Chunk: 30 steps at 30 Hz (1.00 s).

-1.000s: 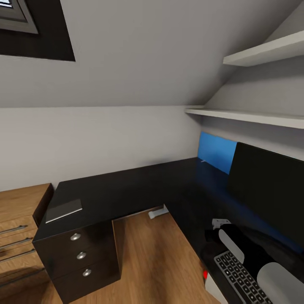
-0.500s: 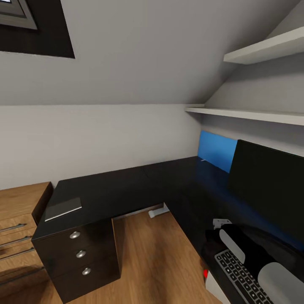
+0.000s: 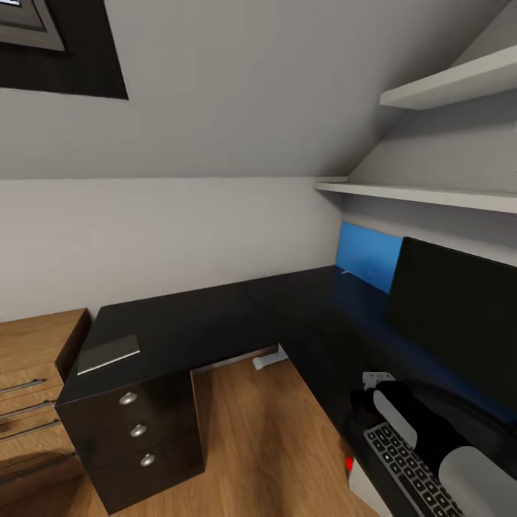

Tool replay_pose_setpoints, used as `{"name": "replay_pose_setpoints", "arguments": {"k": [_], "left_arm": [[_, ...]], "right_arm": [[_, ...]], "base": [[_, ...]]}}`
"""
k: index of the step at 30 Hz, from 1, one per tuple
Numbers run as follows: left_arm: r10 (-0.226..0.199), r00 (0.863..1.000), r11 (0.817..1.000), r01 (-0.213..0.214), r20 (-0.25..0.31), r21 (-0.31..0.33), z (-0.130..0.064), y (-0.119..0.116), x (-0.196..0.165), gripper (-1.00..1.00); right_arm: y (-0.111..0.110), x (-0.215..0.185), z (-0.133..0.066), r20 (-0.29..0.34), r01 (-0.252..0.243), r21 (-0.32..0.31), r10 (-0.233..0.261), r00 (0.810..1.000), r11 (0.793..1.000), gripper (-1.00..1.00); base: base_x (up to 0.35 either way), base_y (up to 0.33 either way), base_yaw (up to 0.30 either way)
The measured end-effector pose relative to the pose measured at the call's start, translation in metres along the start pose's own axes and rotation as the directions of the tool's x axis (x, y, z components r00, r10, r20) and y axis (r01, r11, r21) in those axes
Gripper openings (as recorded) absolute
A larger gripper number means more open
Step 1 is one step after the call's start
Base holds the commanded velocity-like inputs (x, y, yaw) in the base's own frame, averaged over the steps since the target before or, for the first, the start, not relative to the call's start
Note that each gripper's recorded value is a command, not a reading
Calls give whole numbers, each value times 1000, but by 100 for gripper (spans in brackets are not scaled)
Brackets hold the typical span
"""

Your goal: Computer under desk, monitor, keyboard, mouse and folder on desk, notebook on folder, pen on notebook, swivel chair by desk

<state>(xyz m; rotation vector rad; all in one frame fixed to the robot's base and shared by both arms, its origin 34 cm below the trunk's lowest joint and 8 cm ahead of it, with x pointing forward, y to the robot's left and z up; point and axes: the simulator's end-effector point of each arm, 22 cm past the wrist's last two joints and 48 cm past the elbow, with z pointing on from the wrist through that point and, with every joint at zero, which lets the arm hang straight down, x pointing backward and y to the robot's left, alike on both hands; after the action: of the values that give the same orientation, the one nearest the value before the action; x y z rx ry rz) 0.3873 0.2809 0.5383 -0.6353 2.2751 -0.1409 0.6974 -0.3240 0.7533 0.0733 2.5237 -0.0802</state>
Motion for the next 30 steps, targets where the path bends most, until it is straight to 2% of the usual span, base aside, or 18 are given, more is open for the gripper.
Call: {"name": "replay_pose_setpoints", "arguments": {"k": [20, 21, 30], "left_arm": [[1, 1000, 1000, -1, 1, 1, 0, 0, -1, 100], [1, 1000, 1000, -1, 1, 1, 0, 1, -1, 100], [1, 1000, 1000, -1, 2, 0, -3, 0, -4, 100]], "right_arm": [[0, 0, 0, 0, 2, 2, -2, 1000, 1000, -100], [0, 0, 0, 0, 3, 2, -3, 1000, 1000, 100], [0, -3, -4, 2, 4, 0, -4, 1000, 1000, 100]], "base": [[-15, 0, 0], [0, 0, 0], [0, 0, 0]]}}
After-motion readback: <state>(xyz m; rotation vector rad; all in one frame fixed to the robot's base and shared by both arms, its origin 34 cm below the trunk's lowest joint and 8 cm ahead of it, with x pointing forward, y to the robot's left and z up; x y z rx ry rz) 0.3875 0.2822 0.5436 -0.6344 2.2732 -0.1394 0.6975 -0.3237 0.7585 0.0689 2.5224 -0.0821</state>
